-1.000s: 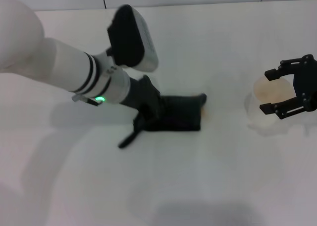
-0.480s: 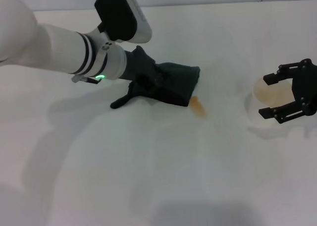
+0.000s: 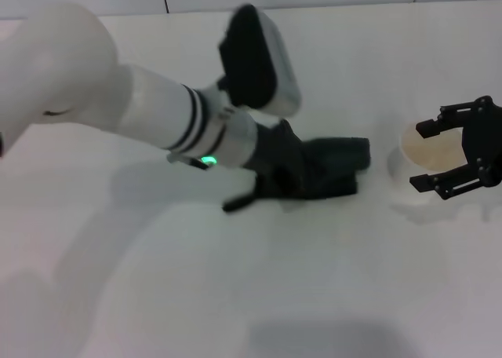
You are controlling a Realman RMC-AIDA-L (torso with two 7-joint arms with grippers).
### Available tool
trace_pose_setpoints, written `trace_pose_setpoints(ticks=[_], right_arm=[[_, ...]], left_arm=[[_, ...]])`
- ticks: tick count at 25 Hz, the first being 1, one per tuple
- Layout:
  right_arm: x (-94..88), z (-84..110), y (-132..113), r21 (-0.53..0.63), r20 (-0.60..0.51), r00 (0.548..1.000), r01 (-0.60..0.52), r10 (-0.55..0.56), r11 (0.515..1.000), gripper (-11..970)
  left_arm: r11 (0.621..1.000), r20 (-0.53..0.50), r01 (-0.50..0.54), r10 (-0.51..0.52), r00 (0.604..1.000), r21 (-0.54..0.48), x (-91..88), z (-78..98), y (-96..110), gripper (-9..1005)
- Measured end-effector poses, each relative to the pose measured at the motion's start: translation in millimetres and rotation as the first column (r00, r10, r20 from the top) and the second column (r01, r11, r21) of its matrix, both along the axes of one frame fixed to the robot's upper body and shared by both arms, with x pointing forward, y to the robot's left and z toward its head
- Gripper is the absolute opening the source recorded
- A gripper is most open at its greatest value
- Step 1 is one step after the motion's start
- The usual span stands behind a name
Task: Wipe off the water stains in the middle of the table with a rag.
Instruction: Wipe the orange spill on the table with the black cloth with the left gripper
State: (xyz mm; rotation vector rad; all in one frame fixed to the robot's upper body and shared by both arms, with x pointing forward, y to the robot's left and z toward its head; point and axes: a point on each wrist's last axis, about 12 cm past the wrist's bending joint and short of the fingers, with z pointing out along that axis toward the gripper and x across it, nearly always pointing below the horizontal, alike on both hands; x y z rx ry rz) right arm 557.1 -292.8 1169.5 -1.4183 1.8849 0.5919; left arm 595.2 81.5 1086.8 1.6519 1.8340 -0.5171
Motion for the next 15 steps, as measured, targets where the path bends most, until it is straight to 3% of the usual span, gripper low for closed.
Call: trace_pose_setpoints(ticks=[9, 15], right_arm=[[-2.6, 1.2, -4.1, -0.004, 0.008, 1.000, 0.010, -0.010, 1.000, 857], [-1.8, 2.2, -2.0, -0.002, 0.015, 1.000, 0.007, -0.007, 1.000, 856]], left_arm=[[0.983, -0.086, 0.180, -0.183, 0.979, -0.042, -32.2, 14.0, -19.4, 34], [0.986, -0.075, 0.164, -0.165, 0.983, -0.021, -33.8, 5.2, -17.7, 35]])
